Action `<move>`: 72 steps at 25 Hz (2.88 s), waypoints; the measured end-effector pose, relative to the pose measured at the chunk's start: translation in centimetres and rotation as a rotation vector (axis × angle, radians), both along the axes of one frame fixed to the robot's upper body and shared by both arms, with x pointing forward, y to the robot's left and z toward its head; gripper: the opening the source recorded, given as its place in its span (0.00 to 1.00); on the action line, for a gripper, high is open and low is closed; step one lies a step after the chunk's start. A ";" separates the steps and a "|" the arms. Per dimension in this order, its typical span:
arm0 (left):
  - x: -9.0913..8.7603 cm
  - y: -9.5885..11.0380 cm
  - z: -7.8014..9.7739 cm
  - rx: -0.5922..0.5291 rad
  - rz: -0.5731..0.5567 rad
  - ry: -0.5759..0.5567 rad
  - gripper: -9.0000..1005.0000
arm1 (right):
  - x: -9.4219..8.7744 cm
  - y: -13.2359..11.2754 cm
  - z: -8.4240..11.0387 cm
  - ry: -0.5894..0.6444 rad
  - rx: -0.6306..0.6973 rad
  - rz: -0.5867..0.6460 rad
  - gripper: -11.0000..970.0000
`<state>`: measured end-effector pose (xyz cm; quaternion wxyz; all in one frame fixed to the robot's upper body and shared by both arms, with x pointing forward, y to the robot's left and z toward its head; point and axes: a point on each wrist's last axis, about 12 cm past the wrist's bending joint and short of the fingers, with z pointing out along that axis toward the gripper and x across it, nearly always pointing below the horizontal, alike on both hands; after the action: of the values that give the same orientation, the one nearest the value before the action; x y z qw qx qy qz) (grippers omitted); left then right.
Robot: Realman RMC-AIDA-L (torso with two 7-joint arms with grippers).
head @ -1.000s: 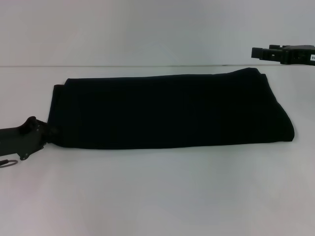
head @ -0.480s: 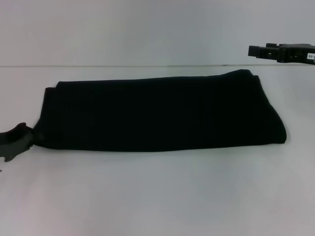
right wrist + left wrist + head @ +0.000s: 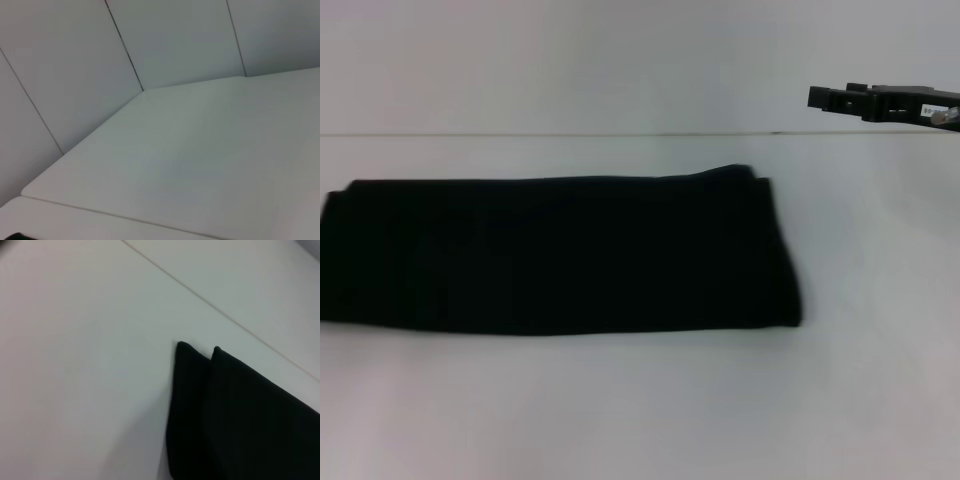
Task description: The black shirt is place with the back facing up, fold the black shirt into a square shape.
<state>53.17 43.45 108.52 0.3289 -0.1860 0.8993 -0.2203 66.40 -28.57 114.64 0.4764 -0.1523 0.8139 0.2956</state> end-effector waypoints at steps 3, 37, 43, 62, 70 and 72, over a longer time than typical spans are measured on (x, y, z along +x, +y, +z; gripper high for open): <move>-0.7 1.4 0.4 0.067 0.018 0.034 0.04 | 0.2 0.5 0.0 -0.004 -0.002 -0.002 0.79; 4.7 -32.0 -3.1 -0.472 -0.613 -0.303 0.08 | -0.9 -5.7 0.5 -0.051 -0.126 -0.111 0.79; 2.4 -32.6 -3.2 -0.563 -0.627 -0.432 0.21 | -1.3 -5.1 0.0 0.000 -0.129 -0.060 0.79; 2.8 -22.8 -1.5 -0.315 -0.755 -0.660 0.90 | -3.1 0.7 -4.2 0.468 0.002 0.043 0.79; 3.7 -22.7 -1.6 -0.231 -0.765 -0.638 0.93 | -2.8 4.1 -5.7 0.478 0.023 0.018 0.78; 3.8 -22.7 -1.6 -0.223 -0.768 -0.637 0.93 | -2.6 4.5 -5.8 0.473 0.024 0.001 0.77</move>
<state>56.98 20.73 106.92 0.4600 0.2001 0.7291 -0.4656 63.78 -24.12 108.79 0.2738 -0.0735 0.8993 0.3331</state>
